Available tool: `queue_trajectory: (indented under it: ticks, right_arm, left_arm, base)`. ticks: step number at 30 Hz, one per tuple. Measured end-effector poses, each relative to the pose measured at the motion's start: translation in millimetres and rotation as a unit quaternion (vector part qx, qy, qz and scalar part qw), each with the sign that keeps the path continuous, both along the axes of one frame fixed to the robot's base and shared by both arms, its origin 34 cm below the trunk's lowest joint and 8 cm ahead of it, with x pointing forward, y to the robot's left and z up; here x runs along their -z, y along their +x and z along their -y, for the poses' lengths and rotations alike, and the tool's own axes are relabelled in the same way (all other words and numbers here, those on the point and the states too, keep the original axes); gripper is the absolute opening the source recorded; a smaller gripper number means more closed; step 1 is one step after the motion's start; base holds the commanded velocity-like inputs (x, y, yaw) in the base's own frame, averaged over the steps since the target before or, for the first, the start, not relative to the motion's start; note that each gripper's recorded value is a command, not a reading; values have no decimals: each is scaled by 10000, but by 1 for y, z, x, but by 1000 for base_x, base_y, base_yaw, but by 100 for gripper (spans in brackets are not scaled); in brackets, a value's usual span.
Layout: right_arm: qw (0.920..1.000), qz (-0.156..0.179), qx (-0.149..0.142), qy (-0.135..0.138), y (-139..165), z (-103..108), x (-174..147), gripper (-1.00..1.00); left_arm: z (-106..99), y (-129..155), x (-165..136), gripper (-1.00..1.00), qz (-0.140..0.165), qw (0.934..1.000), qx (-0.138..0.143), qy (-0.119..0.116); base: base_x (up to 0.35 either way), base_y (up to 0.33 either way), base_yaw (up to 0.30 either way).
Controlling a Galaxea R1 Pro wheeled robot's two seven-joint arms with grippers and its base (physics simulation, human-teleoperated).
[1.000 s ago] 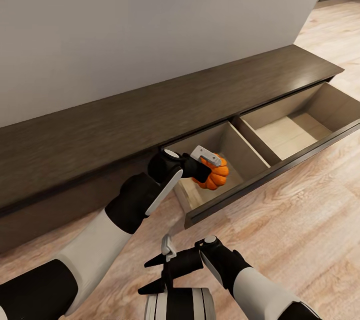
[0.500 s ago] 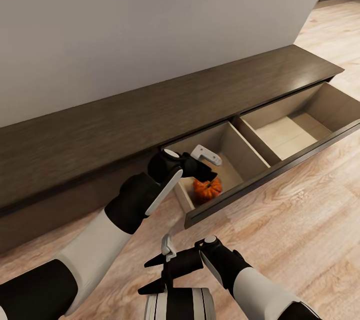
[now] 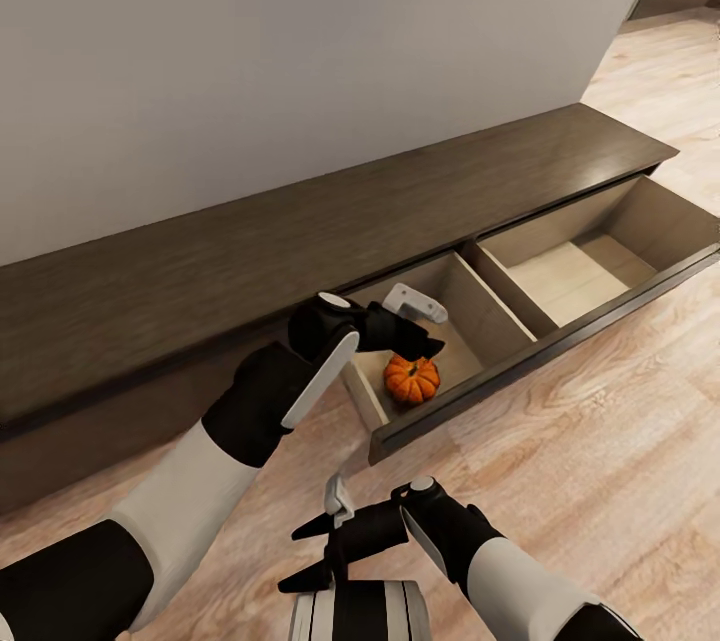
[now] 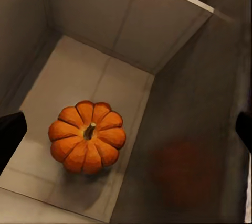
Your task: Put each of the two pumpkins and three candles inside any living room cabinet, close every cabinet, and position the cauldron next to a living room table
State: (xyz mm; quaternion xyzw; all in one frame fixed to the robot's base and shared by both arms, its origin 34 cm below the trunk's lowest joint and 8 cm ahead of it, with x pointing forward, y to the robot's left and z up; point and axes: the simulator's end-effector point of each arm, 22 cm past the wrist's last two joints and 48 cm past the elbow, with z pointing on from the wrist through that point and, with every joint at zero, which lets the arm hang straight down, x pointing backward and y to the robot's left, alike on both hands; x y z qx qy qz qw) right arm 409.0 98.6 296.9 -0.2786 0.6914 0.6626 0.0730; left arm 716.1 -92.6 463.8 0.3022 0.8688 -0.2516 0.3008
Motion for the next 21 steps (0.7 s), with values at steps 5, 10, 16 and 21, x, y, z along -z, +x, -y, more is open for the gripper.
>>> queue_trajectory:
  ticks: [5, 10, 16, 21]
  right_arm:
    - [10000, 38, 7, -61, 0, 2, -2, 100]
    - [9999, 101, -51, -124, -2, 4, -5, 100]
    - [9996, 215, -111, -143, -2, 4, -12, 100]
    - [9993, 316, -110, -145, 1, 4, -19, 100]
  left_arm:
    - [3, -5, -17, 100, -76, 9997, 48, -240]
    - [9, -11, -34, 100, -129, 9989, 109, -441]
    - [9, -12, -54, 100, -2, 9986, 134, -519]
    - [7, -12, -71, 100, 162, 9983, 141, -534]
  base:
    - [0, 0, 0]
    - [0, 0, 0]
    - [0, 0, 0]
    - [0, 0, 0]
